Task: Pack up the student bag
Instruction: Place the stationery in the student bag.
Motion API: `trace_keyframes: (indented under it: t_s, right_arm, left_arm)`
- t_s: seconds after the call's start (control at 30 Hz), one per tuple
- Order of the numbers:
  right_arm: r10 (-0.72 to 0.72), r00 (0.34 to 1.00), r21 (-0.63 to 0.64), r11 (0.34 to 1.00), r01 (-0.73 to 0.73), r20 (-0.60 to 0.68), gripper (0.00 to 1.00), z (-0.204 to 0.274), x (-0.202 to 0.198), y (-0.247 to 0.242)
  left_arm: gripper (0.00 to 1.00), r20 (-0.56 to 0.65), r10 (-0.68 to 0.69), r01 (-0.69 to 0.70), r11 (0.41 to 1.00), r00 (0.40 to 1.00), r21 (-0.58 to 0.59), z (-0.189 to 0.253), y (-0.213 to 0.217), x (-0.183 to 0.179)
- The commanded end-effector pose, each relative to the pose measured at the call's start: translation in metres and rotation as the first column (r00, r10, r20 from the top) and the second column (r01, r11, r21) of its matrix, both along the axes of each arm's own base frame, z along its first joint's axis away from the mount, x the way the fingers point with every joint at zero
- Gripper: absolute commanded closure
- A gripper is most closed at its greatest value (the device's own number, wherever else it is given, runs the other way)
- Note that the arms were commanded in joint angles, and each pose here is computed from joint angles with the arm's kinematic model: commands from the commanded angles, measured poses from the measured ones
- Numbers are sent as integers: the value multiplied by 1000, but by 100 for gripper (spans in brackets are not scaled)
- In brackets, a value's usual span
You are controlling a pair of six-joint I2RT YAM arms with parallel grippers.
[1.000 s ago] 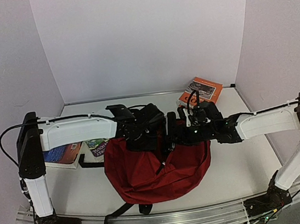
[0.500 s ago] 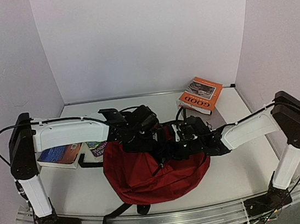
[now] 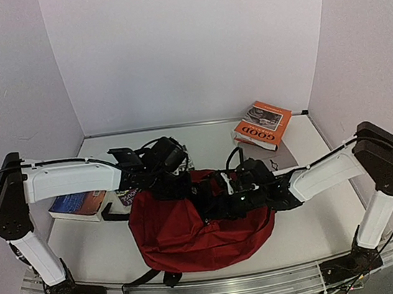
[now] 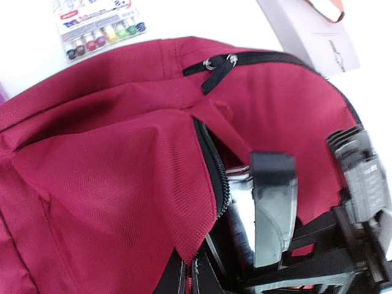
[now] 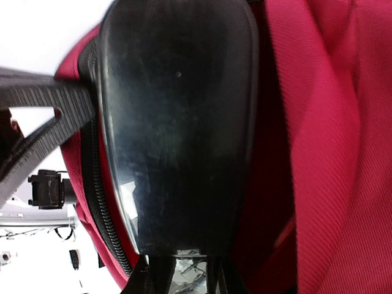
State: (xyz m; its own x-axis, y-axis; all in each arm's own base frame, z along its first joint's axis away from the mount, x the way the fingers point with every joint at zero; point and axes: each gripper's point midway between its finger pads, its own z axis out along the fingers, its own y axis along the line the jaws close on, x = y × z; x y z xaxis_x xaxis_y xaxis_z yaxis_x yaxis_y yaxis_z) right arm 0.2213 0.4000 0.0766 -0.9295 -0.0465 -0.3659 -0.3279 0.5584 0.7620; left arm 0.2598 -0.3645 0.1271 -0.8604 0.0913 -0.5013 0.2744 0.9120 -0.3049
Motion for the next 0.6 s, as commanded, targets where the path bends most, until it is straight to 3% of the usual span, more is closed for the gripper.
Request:
trace_keyframes:
  t_s: [0.0,0.1,0.4,0.57]
  right_arm:
    - [120,993,75,990,-119,-5,100,14,-18,26]
    - [141,990,73,987,-141,4,100,13,-24,30]
    - [205,978,36,978,-206,26,100,0,-23,55]
    - [160,986,17,987,-161,56,100,-3,-7,65]
  left_arm:
    - [100,142,56,-40,993,988,-113,48,4,28]
    - [100,118,82,-68,991,990,-117,46,11,32]
    - [100,124,-9,33,981,992,-189,54,-5,24]
    - [100,120,-31,56,976,992,-212,56,-8,19]
